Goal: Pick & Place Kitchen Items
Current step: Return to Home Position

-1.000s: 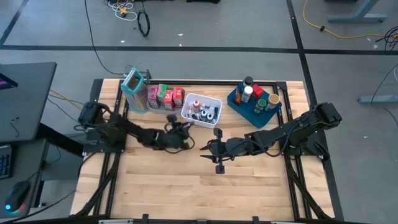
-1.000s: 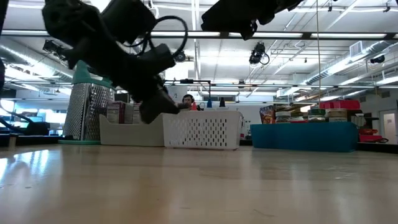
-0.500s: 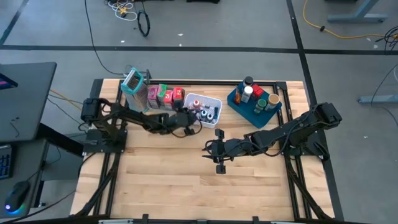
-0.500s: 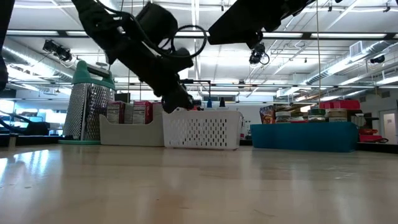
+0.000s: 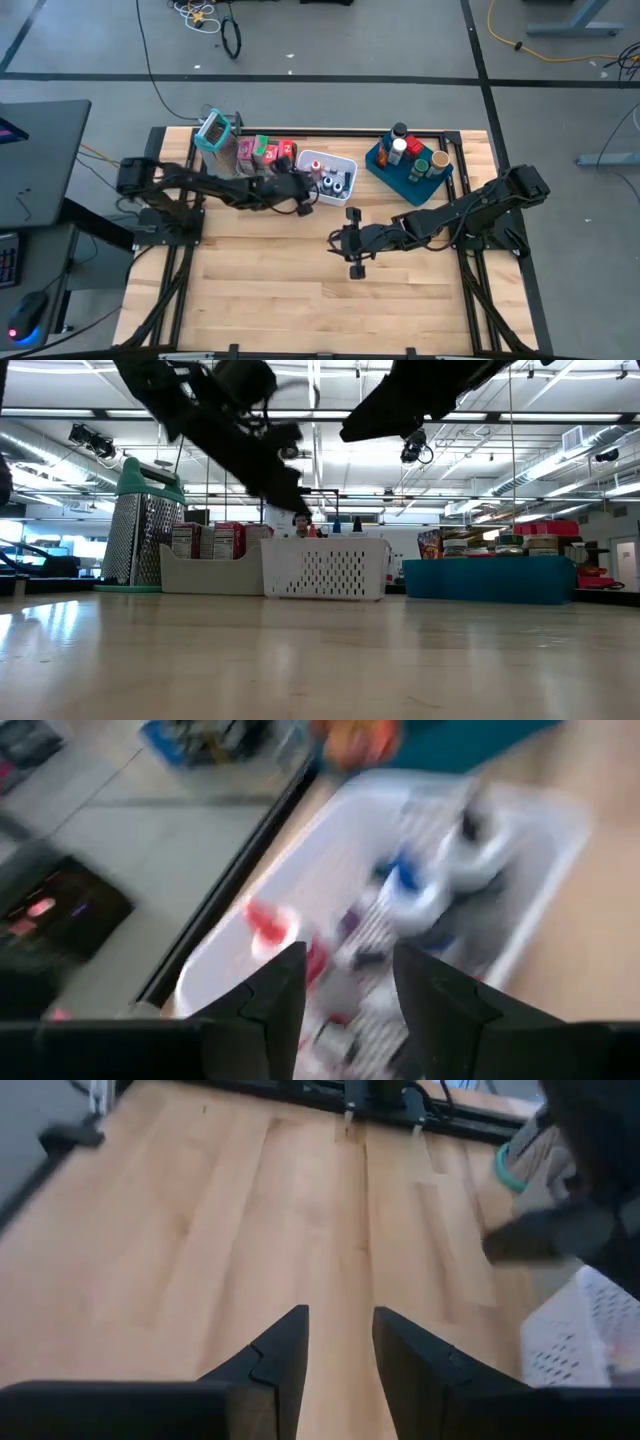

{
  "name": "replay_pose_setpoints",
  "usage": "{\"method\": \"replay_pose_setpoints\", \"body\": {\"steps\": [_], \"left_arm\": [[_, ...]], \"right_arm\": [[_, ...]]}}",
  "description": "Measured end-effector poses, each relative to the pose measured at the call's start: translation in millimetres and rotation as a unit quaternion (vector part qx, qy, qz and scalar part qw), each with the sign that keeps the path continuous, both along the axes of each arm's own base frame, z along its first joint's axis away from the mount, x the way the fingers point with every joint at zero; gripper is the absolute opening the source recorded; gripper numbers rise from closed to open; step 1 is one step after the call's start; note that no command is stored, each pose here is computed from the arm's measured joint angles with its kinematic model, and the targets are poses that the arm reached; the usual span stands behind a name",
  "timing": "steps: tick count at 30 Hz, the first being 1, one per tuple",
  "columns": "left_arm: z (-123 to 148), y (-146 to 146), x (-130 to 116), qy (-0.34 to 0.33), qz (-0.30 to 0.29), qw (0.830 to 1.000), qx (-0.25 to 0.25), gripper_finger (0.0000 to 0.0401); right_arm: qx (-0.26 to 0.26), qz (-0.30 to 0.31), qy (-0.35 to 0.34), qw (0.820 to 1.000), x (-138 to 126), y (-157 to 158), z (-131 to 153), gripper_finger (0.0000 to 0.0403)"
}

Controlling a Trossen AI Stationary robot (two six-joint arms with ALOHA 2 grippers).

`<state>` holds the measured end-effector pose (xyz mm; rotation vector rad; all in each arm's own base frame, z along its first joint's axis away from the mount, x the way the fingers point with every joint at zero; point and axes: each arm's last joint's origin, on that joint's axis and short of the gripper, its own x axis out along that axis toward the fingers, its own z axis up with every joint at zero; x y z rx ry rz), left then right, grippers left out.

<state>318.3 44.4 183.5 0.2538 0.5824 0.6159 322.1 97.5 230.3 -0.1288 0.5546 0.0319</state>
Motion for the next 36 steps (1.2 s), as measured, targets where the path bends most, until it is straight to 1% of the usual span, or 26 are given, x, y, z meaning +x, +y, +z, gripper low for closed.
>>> {"method": "replay_pose_setpoints", "body": {"steps": [2,4,6,7,9,11,15,17,19,20,22,24,27,29,30,33,35,36], "left_arm": [[18,-6,-5,-0.032,-0.027,0.999,-0.013,0.0159],[40,-12,-15,-0.057,-0.046,0.997,-0.018,0.0155],[62,-17,-30,-0.072,-0.056,0.996,-0.017,0.0151],[72,-18,-40,-0.074,-0.057,0.995,-0.016,0.0149],[91,-22,-62,-0.081,-0.054,0.995,-0.02,0.0146],[107,-25,-88,-0.086,-0.053,0.994,-0.037,0.0143],[126,-30,-137,-0.094,-0.056,0.992,-0.056,0.0142],[132,-31,-158,-0.118,-0.06,0.989,-0.06,0.0144],[131,-32,-180,-0.124,-0.087,0.987,-0.055,0.0143],[130,-33,-190,-0.13,-0.101,0.985,-0.054,0.0142],[123,-34,-208,-0.162,-0.12,0.977,-0.07,0.014],[112,-35,-224,-0.185,-0.135,0.97,-0.085,0.0138],[92,-36,-242,-0.214,-0.157,0.96,-0.09,0.0138],[78,-36,-250,-0.228,-0.162,0.956,-0.087,0.0138],[74,-36,-253,-0.246,-0.162,0.952,-0.088,0.0137],[70,-36,-260,-0.313,-0.171,0.931,-0.073,0.0137],[67,-37,-258,-0.315,-0.181,0.929,-0.066,0.0137],[65,-37,-257,-0.305,-0.184,0.932,-0.067,0.0137]], "right_arm": [[-0.032,0.007,0.003,0.999,0,-1,-1,0.0123],[-0.058,-0.014,0.001,0.998,0,-3,-1,0.0123],[-0.063,-0.044,0.004,0.997,-3,-5,0,0.0123],[-0.06,-0.049,0.008,0.997,-5,-6,2,0.0123],[-0.057,-0.043,0.025,0.997,-14,-7,7,0.0123],[-0.051,-0.031,0.035,0.998,-24,-7,16,0.0123],[-0.044,-0.057,0.046,0.996,-47,-13,34,0.0123],[-0.042,-0.058,0.037,0.997,-55,-16,39,0.0123],[-0.055,-0.04,0.022,0.997,-63,-20,38,0.0123],[-0.053,-0.03,0.009,0.998,-67,-22,38,0.0123],[-0.038,-0.019,-0.007,0.999,-79,-29,31,0.0123],[-0.011,-0.002,-0.029,1.0,-92,-35,22,0.0123],[0.02,0.022,-0.069,0.997,-112,-43,7,0.0123],[0.029,0.019,-0.099,0.995,-126,-49,-2,0.0123],[0.032,0.015,-0.113,0.993,-132,-52,-5,0.0123],[0.04,0.009,-0.16,0.986,-150,-60,-13,0.0123],[0.039,0.007,-0.188,0.981,-161,-64,-16,0.0123],[0.036,0.006,-0.197,0.98,-165,-66,-18,0.0123]]}}
